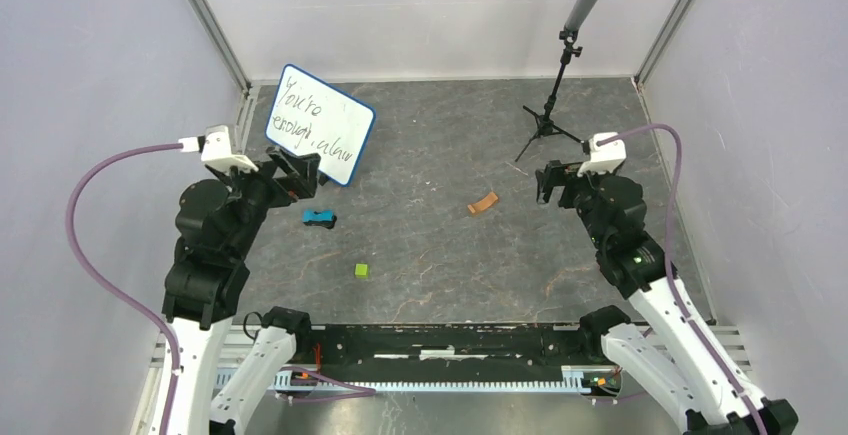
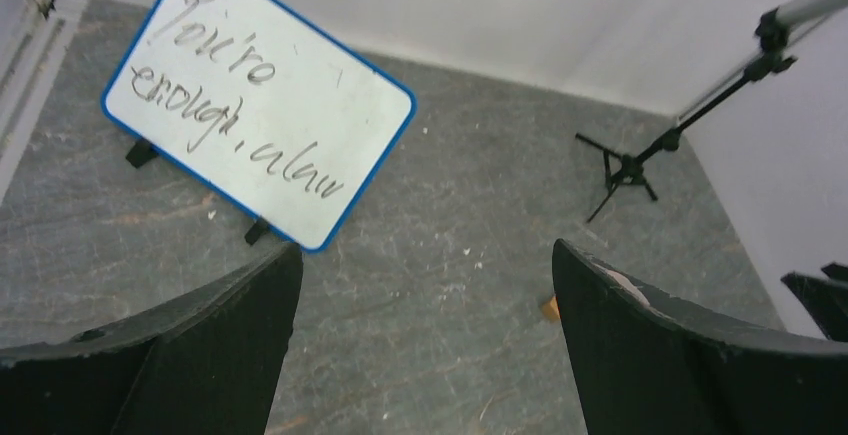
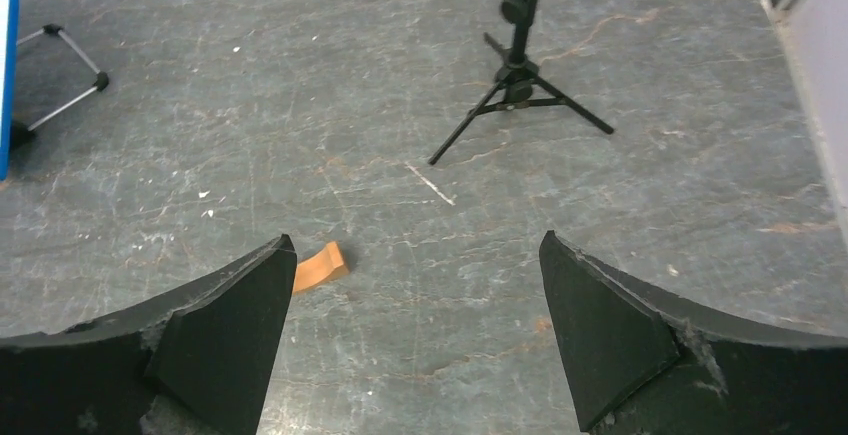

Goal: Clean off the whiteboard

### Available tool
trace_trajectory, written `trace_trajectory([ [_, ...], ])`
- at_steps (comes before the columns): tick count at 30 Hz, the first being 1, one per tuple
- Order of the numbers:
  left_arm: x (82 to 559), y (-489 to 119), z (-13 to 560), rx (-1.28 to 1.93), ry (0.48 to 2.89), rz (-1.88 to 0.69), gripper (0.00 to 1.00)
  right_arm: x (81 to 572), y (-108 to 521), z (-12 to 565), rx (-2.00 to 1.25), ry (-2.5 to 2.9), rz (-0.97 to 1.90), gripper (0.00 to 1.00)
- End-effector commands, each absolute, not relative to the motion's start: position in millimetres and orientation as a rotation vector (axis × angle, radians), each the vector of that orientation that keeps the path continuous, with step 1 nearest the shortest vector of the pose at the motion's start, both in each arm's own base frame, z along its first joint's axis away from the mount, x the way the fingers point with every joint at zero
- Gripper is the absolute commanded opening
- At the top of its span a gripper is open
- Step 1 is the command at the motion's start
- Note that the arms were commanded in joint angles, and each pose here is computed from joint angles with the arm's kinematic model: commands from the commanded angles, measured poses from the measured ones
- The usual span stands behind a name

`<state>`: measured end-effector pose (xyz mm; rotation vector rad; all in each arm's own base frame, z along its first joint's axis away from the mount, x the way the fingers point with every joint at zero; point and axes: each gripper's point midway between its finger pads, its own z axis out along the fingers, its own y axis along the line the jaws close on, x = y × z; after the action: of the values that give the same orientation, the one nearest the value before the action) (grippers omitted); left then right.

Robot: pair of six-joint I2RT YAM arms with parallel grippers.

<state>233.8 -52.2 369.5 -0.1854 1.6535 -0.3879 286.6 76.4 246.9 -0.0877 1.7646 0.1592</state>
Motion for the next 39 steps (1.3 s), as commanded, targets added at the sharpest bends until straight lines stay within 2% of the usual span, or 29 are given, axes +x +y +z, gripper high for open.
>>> trace_trajectory([
  [1, 237.8, -59.6, 337.6, -0.091, 1.793, -0.357, 1.00, 301.7, 110.4, 240.8, -0.152, 1.771, 0.262, 0.98],
  [6, 247.5, -65.5, 300.7, -0.043, 1.950, -0.337, 1.00, 318.7, 181.0, 217.5, -0.280, 1.813, 0.410, 0.97],
  [11, 260.8, -76.2, 267.0, -0.023, 2.103, -0.360, 1.00, 343.0, 248.4, 207.9, -0.272, 1.786, 0.522, 0.97],
  [18, 289.9, -82.0, 239.7, -0.130, 2.166, -0.381, 1.00, 413.2, 317.2, 207.8, -0.125, 1.712, 0.640, 0.97],
  [23, 311.0, -54.9, 227.4, -0.278, 2.191, -0.311, 1.00, 430.6, 327.6, 195.4, -0.096, 1.683, 0.650, 0.98],
  [30, 347.1, -39.4, 197.9, -0.623, 2.117, -0.656, 0.93, 411.4, 336.8, 185.6, -0.099, 1.577, 0.830, 0.98],
  [35, 376.3, -22.2, 185.6, -0.768, 1.974, -0.722, 0.89, 393.3, 344.6, 152.7, -0.235, 1.642, 0.878, 0.97],
  [39, 393.1, -12.1, 160.3, -0.867, 1.863, -0.740, 0.82, 388.9, 336.8, 127.0, -0.275, 1.744, 0.934, 0.97],
])
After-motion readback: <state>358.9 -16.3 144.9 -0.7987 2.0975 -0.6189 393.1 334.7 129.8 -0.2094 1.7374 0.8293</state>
